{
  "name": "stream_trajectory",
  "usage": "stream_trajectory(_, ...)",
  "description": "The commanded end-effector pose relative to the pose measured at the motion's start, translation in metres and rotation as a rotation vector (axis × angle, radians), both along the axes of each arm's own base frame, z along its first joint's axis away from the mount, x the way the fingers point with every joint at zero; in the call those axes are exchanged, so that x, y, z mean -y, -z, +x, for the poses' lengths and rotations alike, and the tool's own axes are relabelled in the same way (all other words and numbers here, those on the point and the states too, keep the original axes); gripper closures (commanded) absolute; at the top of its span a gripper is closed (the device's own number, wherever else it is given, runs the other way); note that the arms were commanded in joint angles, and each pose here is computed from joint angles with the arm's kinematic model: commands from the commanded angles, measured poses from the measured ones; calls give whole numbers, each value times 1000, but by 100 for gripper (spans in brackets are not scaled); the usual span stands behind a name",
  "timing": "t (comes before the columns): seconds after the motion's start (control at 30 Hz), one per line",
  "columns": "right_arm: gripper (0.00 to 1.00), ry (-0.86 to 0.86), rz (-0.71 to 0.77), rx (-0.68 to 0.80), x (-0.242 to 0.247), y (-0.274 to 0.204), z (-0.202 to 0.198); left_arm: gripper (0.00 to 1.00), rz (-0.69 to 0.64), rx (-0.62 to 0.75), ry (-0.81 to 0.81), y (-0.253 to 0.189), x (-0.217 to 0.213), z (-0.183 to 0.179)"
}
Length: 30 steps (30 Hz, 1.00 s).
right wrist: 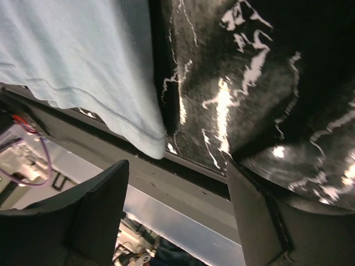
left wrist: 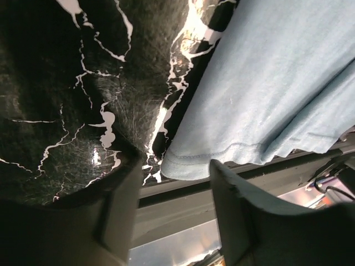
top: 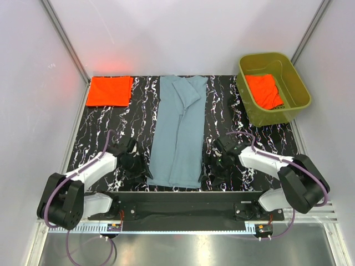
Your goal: Fold and stack the t-shirts
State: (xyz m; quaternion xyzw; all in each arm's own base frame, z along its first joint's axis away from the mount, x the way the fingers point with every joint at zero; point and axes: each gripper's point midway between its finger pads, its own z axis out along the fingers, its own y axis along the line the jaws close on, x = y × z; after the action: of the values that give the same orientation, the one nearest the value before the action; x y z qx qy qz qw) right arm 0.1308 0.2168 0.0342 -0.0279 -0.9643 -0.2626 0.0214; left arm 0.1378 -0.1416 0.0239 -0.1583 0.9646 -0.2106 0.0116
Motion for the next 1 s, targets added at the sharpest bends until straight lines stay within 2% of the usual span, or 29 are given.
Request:
stream_trajectory(0.0,23,51,195,56,-37,-16,20,48,17,29,-34,5,0,10)
stream_trajectory(0.07,24,77,170,-3,-30,0,9,49,43,-2,-27,13,-2,7)
stream_trajectory(0.37,33,133,158,0,-28,10,13,51,80,-24,-10,21,-3,1)
stream_trajectory(0.5,42,160,138,-37,-23,18,5,56,96,-29,3,23,-2,-4)
stream_trajectory(0.8,42,150,110,-135,-18,35,-16,58,150,-10,-13,21,-9,-4)
stream_trajectory(0.83,43,147,107,-131,-18,36,-15,63,151,-5,-13,20,-9,-3)
stream_trajectory(0.87,52,148,98,-131,-18,38,-14,68,153,-7,-11,21,-9,-3)
stream_trajectory(0.9,66,148,94,-123,-17,39,-13,76,139,-8,-5,20,-6,-3)
stream_trajectory(0.93,79,145,83,-116,-15,39,-13,97,129,-3,10,19,-4,-3)
stream_trajectory(0.97,100,156,58,-118,-9,36,-16,100,124,-3,25,18,0,-5)
